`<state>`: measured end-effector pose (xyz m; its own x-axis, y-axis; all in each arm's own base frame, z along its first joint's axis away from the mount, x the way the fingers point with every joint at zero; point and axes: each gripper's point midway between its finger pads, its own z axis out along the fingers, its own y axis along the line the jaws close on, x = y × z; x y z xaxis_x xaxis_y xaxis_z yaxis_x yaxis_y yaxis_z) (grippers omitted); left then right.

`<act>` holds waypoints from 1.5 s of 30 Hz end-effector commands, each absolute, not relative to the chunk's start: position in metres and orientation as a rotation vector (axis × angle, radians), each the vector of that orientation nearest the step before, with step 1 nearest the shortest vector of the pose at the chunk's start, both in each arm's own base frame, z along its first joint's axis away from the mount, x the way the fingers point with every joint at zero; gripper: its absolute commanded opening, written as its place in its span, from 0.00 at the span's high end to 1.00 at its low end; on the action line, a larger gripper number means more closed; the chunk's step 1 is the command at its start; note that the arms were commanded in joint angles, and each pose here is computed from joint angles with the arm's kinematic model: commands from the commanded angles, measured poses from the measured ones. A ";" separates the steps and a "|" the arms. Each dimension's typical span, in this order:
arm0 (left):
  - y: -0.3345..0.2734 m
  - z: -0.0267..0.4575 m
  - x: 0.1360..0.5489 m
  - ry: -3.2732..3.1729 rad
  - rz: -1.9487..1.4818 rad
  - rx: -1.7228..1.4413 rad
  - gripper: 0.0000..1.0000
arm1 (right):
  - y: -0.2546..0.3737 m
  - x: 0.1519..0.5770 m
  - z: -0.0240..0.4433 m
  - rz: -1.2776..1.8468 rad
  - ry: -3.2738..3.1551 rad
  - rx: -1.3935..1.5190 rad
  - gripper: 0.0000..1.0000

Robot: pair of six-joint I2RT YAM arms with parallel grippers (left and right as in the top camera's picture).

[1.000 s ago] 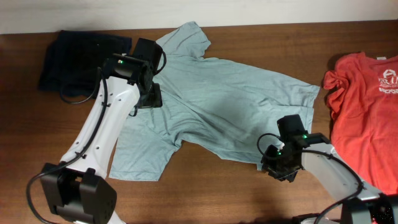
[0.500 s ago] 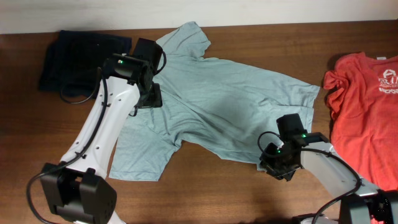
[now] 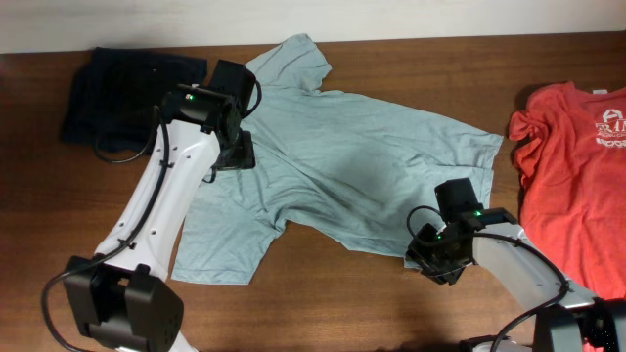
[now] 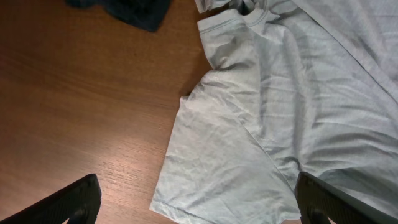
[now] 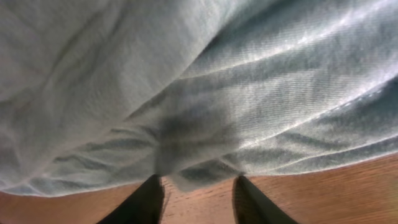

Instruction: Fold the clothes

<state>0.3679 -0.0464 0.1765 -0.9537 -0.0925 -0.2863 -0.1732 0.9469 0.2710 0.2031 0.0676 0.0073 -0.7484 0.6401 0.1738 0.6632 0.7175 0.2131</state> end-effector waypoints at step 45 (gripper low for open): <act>-0.045 0.174 0.368 2.829 0.451 -0.206 0.01 | 0.006 0.159 0.034 0.004 -2.815 -0.804 0.96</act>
